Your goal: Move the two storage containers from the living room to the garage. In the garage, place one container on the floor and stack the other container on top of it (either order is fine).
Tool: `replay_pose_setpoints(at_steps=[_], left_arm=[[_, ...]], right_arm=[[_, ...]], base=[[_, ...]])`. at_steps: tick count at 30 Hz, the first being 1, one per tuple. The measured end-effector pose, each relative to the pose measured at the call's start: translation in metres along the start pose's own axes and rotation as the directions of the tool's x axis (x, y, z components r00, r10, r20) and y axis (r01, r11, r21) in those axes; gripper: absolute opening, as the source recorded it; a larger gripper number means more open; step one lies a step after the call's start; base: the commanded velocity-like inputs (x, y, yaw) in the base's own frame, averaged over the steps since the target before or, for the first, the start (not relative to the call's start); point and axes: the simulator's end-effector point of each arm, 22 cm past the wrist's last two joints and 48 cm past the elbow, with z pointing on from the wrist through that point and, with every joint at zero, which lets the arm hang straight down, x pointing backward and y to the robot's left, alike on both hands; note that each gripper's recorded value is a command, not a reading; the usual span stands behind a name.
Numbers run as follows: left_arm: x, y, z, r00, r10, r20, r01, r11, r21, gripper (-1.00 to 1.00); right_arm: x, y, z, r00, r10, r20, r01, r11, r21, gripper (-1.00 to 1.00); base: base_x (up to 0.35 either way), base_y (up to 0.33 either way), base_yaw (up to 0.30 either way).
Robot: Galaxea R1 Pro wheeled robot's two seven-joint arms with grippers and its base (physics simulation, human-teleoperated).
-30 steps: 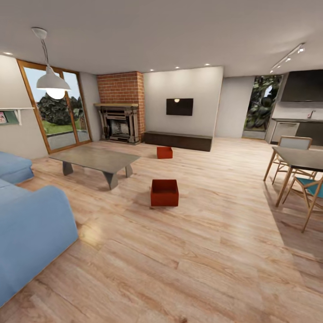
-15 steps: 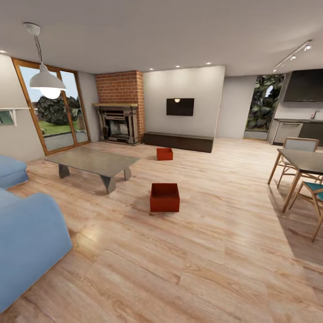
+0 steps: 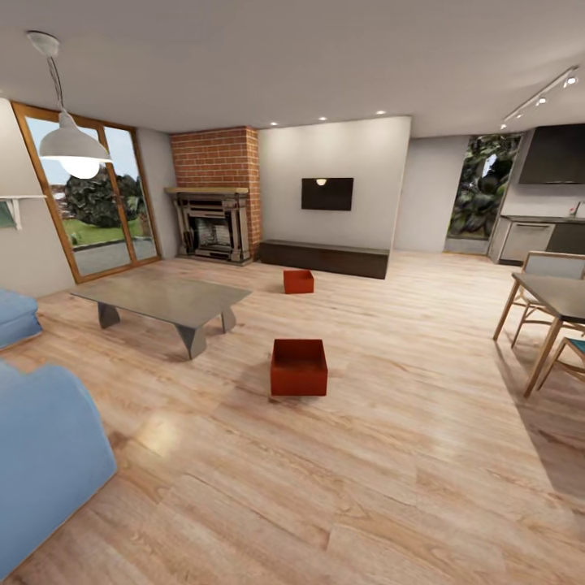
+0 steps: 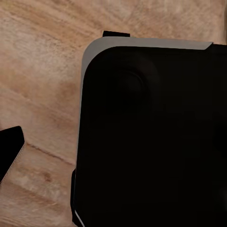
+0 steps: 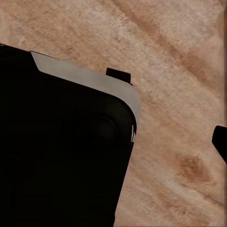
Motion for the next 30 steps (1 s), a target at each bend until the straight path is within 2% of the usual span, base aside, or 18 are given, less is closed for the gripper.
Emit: replay_pose_setpoints(at_steps=[19,30], left_arm=[[-0.0001,0.0,0.0,1.0,0.0,0.0,0.0,1.0,0.0,1.0],[0.0,0.0,0.0,1.0,-0.001,0.0,0.001,1.0,0.0,1.0]], right_arm=[[0.0,0.0,0.0,1.0,0.0,0.0,0.0,1.0,0.0,1.0],[0.0001,-0.0008,0.0,1.0,-0.018,0.0,0.018,1.0,0.002,1.0]], base=[[0.321,0.0,0.0],[0.321,0.0,0.0]])
